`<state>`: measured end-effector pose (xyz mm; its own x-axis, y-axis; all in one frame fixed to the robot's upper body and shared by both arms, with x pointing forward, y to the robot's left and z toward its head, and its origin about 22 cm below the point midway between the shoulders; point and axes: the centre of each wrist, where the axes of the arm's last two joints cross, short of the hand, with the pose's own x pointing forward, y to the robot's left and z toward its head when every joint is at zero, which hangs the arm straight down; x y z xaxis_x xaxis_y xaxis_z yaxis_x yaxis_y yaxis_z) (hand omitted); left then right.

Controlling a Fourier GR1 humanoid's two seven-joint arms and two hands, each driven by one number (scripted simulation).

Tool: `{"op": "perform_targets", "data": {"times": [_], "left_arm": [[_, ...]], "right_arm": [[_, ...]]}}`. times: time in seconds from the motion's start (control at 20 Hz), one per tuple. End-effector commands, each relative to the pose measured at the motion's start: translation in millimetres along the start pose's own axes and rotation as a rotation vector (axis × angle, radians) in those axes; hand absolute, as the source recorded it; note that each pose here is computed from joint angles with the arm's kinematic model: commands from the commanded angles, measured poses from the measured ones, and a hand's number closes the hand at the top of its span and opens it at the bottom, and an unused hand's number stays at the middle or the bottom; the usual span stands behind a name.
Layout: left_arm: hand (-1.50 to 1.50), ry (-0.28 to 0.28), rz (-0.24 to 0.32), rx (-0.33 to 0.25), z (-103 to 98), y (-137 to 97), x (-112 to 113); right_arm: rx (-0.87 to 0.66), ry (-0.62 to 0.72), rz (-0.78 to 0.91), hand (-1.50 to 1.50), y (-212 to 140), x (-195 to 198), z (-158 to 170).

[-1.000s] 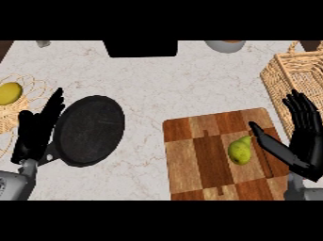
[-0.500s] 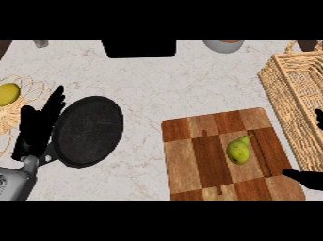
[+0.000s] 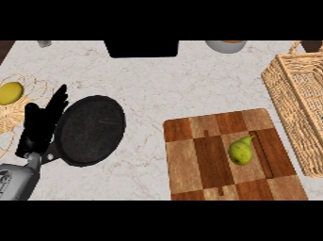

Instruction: Pick the pear from the cutting board and place it in the basket

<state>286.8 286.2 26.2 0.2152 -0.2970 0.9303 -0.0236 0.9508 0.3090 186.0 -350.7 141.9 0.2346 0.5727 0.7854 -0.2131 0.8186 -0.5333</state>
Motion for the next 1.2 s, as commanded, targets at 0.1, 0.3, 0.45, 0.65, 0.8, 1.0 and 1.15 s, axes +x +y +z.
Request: {"op": "perform_targets", "data": {"times": [0.1, 0.3, 0.45, 0.65, 0.8, 1.0, 1.15], "left_arm": [[0.00, 0.002, -0.004, -0.010, -2.9, -0.7, -0.5], [0.00, -0.019, -0.006, 0.001, -8.5, -3.8, 7.5], [0.00, -0.014, -0.007, -0.009, -10.8, -32.4, 1.4], [0.00, -0.009, 0.010, -0.012, -16.3, 9.8, 3.5], [0.00, -0.010, -0.002, -0.005, -3.4, -19.2, 9.1], [0.00, -0.014, -0.004, -0.031, 3.0, -2.8, 7.7], [0.00, -0.016, 0.002, -0.010, 1.5, -11.2, -7.1]], "right_arm": [[-0.032, 0.051, -0.017, -1.50, -2.1, 6.6, 20.3], [-0.098, 0.061, -0.023, -1.50, -19.7, 12.5, 19.4], [-0.145, 0.055, -0.019, -1.50, 20.8, 3.1, 18.6], [-0.141, 0.089, -0.017, -1.50, 18.5, -22.4, 1.3], [-0.127, 0.100, -0.044, -1.50, 19.5, -26.7, -9.9], [-0.116, 0.080, -0.054, -1.50, 48.4, -30.5, -40.2], [-0.092, 0.072, -0.028, -1.50, 78.3, -52.2, -37.3]]}}
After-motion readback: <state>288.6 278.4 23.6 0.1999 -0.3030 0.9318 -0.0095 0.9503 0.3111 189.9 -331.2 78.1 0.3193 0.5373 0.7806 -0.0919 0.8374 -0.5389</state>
